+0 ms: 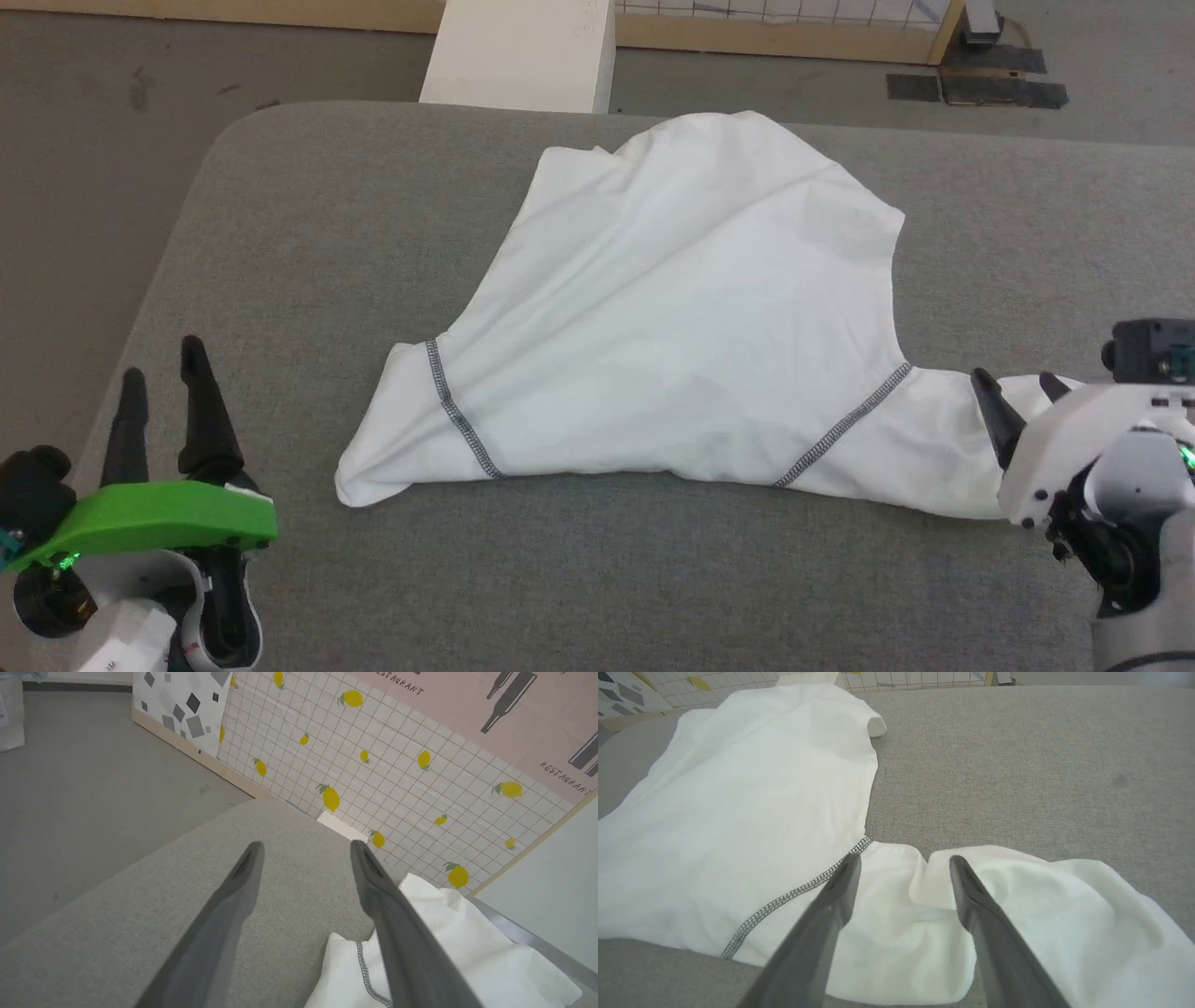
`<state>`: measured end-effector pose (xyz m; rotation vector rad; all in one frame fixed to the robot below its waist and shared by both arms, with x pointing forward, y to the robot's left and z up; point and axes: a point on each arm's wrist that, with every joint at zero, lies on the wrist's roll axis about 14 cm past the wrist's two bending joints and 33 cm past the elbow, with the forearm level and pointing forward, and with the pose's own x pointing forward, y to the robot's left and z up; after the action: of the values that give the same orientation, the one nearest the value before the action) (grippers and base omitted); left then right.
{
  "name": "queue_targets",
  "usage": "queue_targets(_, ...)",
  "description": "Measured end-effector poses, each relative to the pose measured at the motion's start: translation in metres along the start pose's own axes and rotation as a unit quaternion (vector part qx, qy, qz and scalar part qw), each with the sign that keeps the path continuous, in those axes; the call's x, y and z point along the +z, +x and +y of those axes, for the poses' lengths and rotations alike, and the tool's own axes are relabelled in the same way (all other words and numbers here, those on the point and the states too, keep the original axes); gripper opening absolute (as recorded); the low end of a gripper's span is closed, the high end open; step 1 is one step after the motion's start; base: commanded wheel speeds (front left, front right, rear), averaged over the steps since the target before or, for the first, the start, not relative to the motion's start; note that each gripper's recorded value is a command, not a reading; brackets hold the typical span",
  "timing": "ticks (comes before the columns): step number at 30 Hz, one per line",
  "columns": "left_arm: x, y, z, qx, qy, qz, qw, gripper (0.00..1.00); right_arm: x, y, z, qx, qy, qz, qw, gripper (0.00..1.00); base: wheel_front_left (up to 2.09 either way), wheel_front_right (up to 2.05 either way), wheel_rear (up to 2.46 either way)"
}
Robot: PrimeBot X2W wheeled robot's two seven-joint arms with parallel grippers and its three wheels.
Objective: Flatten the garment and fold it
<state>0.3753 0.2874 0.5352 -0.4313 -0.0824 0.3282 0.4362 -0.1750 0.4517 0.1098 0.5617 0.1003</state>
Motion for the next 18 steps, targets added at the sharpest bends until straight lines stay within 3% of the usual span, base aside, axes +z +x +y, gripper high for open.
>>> queue_targets(3, 0.012, 0.000, -0.006, -0.017, 0.038, -0.057, 0.998, 1.00, 0.010, 0.012, 0.012, 0.015, -0.017, 0.012, 1.000, 1.00, 0.00, 0.00, 0.00)
queue_targets(10, -0.004, 0.005, -0.025, -0.047, 0.101, -0.065, 0.992, 1.00, 0.012, 0.055, 0.026, 0.019, -0.082, 0.096, 0.992, 1.00, 0.00, 0.00, 0.00)
queue_targets(18, -0.026, 0.014, -0.029, -0.048, 0.100, -0.048, 0.993, 1.00, -0.039, 0.090, 0.032, 0.017, -0.161, 0.220, 0.962, 1.00, 0.00, 0.00, 0.00)
